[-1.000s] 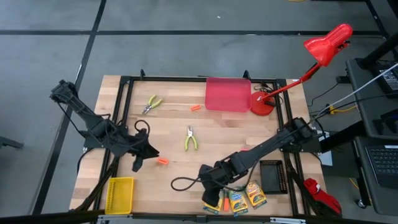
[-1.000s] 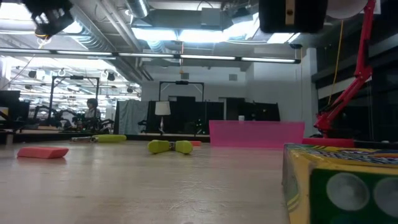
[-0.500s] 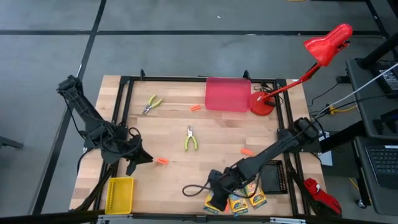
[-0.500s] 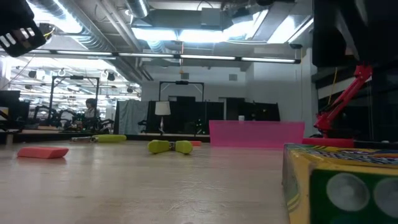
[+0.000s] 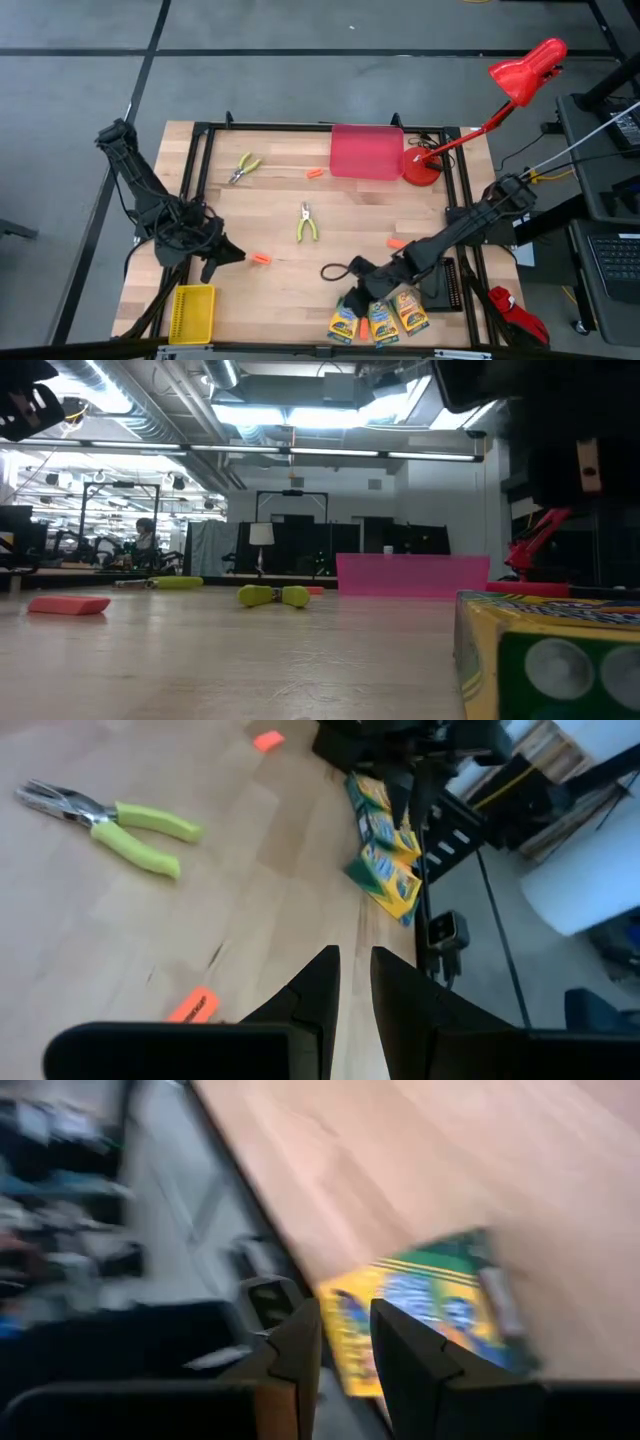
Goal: Pick & Place School Supplies
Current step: Put the yellow crayon box into the red bin
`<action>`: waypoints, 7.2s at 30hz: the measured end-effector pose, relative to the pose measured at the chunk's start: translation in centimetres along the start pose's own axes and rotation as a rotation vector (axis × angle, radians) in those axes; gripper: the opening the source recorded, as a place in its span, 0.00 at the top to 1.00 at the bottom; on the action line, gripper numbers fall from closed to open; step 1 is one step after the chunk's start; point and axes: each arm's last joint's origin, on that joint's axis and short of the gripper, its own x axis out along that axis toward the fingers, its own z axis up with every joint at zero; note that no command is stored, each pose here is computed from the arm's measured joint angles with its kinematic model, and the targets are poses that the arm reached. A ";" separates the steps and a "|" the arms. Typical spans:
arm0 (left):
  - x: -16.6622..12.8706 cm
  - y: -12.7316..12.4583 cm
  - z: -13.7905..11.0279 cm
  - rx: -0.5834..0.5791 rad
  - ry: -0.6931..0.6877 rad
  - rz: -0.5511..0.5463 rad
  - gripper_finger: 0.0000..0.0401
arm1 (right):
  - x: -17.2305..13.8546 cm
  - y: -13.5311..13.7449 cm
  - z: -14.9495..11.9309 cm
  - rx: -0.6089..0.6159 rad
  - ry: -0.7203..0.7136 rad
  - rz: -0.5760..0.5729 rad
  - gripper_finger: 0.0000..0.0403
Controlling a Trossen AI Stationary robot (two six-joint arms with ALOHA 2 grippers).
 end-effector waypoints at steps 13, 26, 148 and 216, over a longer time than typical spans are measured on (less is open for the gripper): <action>-0.2 -0.1 -0.2 -0.029 -0.032 0.010 0.86 | -0.8 -0.4 -0.3 0.026 -0.014 0.022 0.96; -0.2 -0.1 -0.2 -0.033 -0.030 0.013 0.86 | -0.8 0.0 -2.0 -0.151 0.053 0.062 0.99; 0.8 -0.6 -0.7 -0.099 -0.070 0.036 0.86 | 2.9 -5.3 3.2 -0.032 -0.165 -0.252 1.00; 4.9 -2.8 -3.7 -0.137 -0.111 0.016 0.86 | 0.8 -6.0 10.3 0.198 -0.300 -0.204 1.00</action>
